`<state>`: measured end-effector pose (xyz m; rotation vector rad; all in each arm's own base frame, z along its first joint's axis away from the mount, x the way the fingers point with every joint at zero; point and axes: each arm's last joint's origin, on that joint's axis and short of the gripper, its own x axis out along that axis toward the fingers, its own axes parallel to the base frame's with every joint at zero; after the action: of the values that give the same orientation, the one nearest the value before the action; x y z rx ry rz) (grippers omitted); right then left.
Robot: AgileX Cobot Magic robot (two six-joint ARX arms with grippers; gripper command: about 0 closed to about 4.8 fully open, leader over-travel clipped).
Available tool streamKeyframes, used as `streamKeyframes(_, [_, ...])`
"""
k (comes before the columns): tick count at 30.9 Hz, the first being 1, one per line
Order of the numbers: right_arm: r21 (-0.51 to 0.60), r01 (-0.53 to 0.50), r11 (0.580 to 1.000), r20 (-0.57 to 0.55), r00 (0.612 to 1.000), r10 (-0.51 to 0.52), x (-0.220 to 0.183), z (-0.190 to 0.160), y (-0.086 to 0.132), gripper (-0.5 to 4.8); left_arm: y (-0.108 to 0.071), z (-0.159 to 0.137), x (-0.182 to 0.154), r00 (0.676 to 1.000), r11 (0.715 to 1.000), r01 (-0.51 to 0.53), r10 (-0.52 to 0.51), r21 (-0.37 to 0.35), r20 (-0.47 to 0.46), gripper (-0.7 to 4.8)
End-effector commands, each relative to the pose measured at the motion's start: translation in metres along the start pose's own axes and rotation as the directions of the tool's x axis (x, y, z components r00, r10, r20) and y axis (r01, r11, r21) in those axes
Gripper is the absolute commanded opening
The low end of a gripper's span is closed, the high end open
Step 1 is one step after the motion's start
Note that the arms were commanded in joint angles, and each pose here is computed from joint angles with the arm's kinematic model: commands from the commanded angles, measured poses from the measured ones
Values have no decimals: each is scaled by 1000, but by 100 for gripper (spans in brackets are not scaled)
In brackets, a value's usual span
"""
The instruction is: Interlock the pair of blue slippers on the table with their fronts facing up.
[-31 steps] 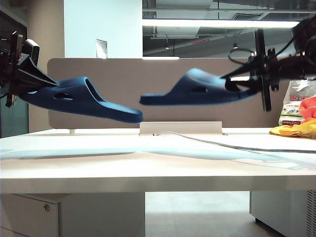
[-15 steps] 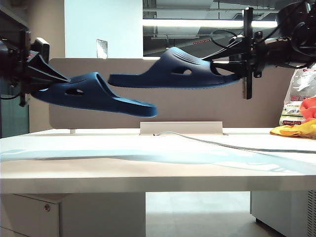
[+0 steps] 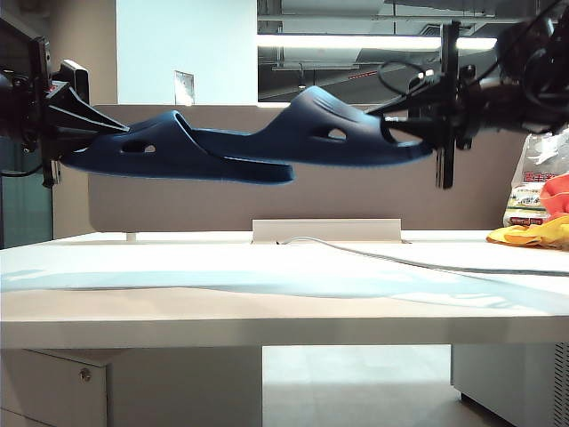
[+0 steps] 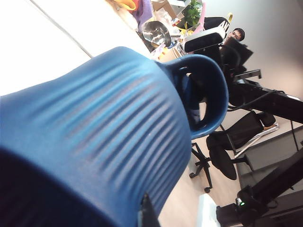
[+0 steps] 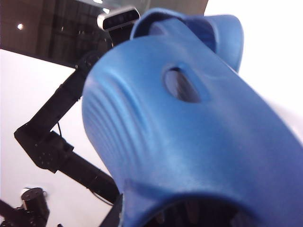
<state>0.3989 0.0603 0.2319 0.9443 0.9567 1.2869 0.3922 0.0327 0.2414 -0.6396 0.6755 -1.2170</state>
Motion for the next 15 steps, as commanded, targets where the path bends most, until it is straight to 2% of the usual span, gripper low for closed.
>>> streamKeyframes(1, [3, -19, 1000, -27, 999, 19, 1, 0, -4, 8, -4, 0, 0, 1000, 999, 31, -31, -14, 6, -6])
streamKeyframes(7, [-4, -37, 999, -48, 998, 37, 0, 0, -6, 8, -5, -5, 6, 1000, 998, 13, -14, -57, -22, -6])
streamKeyframes(11, [-3, -41, 999, -53, 998, 41, 0, -1, -6, 8, -7, -8, 16, 998, 998, -16, 12, -55, -67, -6])
streamKeyframes(15, [-2, -42, 999, -54, 998, 42, 0, -1, -6, 8, -10, -10, 26, 996, 999, -2, -2, -45, -91, -6])
